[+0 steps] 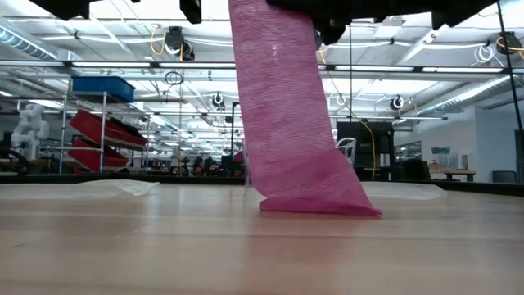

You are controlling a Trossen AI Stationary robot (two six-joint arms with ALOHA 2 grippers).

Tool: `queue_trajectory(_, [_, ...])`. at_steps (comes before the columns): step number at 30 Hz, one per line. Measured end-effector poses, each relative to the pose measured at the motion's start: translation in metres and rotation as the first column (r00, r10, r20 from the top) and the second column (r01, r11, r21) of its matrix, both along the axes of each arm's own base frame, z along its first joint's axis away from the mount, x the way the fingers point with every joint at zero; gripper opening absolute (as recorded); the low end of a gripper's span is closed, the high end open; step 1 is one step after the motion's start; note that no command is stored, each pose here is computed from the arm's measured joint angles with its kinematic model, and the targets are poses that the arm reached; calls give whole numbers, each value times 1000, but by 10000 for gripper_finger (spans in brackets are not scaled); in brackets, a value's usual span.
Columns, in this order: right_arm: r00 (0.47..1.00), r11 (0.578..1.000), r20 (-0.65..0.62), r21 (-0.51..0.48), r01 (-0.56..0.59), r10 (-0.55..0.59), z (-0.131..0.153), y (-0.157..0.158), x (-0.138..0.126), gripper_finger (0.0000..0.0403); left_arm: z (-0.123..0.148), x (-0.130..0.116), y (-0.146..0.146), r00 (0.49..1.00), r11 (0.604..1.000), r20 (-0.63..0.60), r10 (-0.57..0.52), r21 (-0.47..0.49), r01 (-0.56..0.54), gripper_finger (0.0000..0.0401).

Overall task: Roll bandage
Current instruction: Roll the pink bandage

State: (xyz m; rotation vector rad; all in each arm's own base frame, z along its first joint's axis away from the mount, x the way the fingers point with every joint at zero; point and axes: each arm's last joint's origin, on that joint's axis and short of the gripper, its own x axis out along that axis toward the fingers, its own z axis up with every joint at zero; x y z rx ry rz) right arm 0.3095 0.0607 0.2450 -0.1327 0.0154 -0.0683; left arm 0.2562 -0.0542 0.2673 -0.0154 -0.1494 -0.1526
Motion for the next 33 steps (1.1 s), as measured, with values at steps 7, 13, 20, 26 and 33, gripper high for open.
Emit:
queue_trajectory(7, [993, 992, -92, 92, 87, -78, -10, -8, 0, 1, 6, -3, -7, 993, 995, 64, -99, 2, 99, 25])
queue_trajectory(13, [980, 982, -171, 139, 128, -103, -18, -16, 0, 0, 10, -6, -16, 977, 983, 113, -181, 11, 181, 25])
queue_trajectory(20, [963, 976, -258, 175, 130, -82, -27, -10, -3, 0, 10, -6, -15, 977, 983, 105, -186, 14, 185, 25])
queue_trajectory(26, [925, 957, -365, 216, 193, -104, -46, -13, -3, 0, 12, -7, -18, 965, 974, 130, -228, 20, 227, 25])
queue_trajectory(33, [949, 966, -315, 230, 113, -36, -43, -8, 0, 1, 10, -6, -17, 972, 979, 118, -202, 18, 202, 25])
